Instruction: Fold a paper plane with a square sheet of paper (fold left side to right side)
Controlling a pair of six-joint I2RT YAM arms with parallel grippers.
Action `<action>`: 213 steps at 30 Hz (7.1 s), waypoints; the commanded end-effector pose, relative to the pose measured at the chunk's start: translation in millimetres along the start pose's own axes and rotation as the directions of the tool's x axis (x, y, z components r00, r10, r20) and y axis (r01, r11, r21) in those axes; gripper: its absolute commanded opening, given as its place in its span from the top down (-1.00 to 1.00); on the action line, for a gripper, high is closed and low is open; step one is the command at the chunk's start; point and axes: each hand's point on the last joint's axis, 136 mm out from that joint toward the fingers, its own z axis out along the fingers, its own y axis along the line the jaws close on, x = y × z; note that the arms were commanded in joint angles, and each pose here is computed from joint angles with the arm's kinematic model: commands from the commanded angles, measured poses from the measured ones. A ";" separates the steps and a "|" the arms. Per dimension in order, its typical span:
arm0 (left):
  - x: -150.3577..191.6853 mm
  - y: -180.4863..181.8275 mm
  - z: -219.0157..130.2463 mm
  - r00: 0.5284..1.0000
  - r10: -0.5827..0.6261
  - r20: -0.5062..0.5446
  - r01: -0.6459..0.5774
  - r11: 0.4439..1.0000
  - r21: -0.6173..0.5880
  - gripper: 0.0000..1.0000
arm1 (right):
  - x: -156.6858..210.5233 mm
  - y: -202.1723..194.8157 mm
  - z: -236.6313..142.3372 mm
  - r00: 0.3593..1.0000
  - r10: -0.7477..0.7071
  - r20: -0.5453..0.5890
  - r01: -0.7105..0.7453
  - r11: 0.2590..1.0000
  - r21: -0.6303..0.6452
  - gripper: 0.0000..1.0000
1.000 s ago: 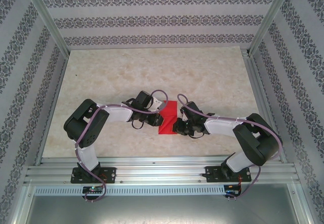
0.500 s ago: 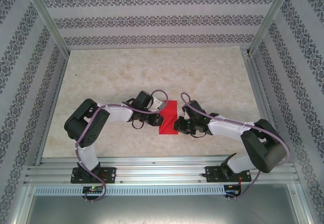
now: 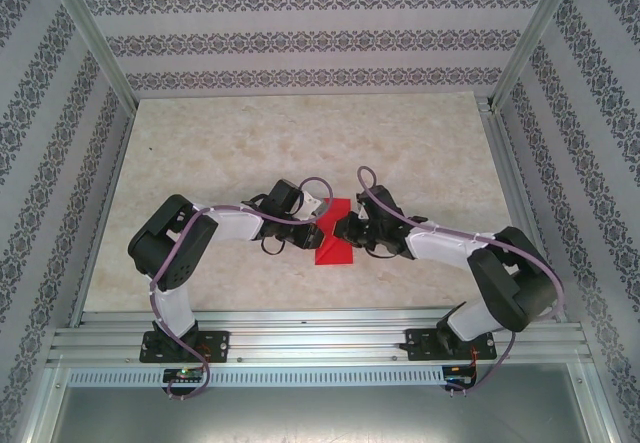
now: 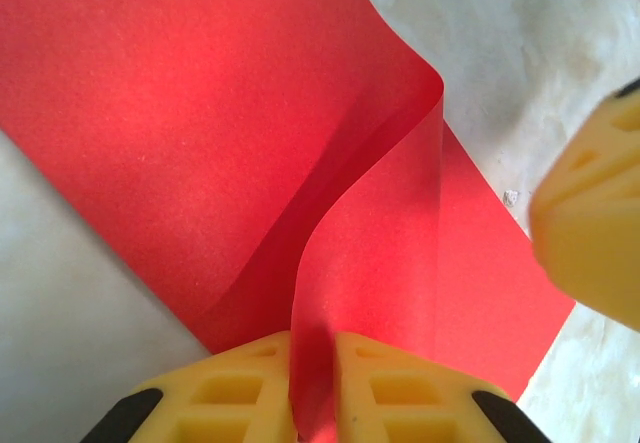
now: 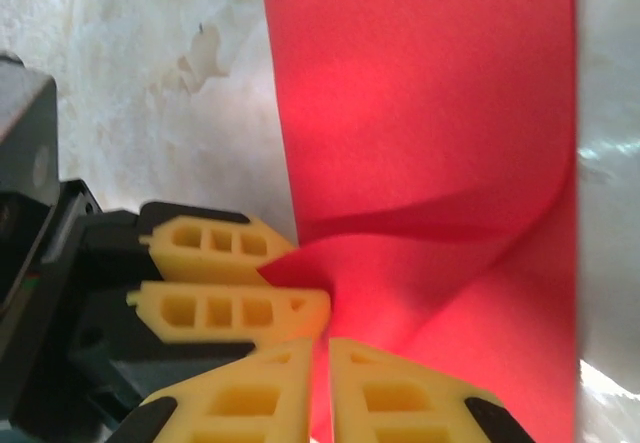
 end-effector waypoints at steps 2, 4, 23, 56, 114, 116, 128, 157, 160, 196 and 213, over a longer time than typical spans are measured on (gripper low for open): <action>8.2 14.8 8.3 1.000 -0.002 -0.029 0.001 1.000 -0.031 0.63 | -11.7 12.7 10.7 0.999 0.004 0.036 -0.003 1.000 -0.024 0.74; 8.4 15.2 8.8 1.000 -0.002 -0.029 0.001 1.000 -0.031 0.63 | -10.8 9.6 15.1 1.000 0.003 0.031 -0.003 1.000 -0.012 0.74; 9.4 21.1 12.9 0.999 -0.009 -0.040 0.007 0.999 -0.051 0.63 | 6.6 -25.1 29.0 1.000 0.004 -0.022 -0.002 0.995 0.099 0.74; 3.1 -8.6 -28.8 0.997 -0.035 0.065 0.035 0.999 -0.011 0.52 | 27.1 -59.9 33.4 0.998 0.015 -0.064 -0.003 0.985 0.175 0.75; 101.9 -20.8 21.8 0.976 -0.097 -0.193 0.077 0.991 -0.106 0.58 | 23.3 -18.8 19.8 0.998 0.032 -0.060 -0.032 0.999 -0.003 0.84; 102.4 -20.3 21.6 0.976 -0.091 -0.197 0.069 0.991 -0.116 0.58 | 27.7 -20.6 24.0 0.996 0.040 -0.074 -0.040 0.999 0.002 0.85; 113.9 -11.0 19.0 0.971 -0.097 -0.218 0.061 0.984 -0.167 0.62 | 29.8 -64.5 16.6 0.998 -0.015 -0.064 0.027 0.983 0.180 0.86; 112.1 -20.4 18.9 0.976 -0.071 -0.207 0.039 0.988 -0.151 0.60 | 9.0 -28.7 -6.5 0.998 -0.052 0.032 0.050 0.997 0.054 0.81; 111.9 -21.6 18.5 0.976 -0.066 -0.208 0.035 0.988 -0.148 0.59 | 13.0 -33.7 5.5 0.999 -0.051 0.009 0.051 0.996 0.074 0.81; 24.6 -81.0 -25.6 1.000 0.003 -0.014 -0.003 1.000 -0.005 0.56 | 22.1 -74.7 6.3 0.997 -0.042 -0.060 0.056 0.965 0.256 0.81; 74.7 -31.6 14.3 0.987 -0.069 -0.143 0.049 0.989 -0.141 0.57 | 13.0 -39.3 -4.1 0.997 -0.077 -0.030 0.080 0.986 0.143 0.80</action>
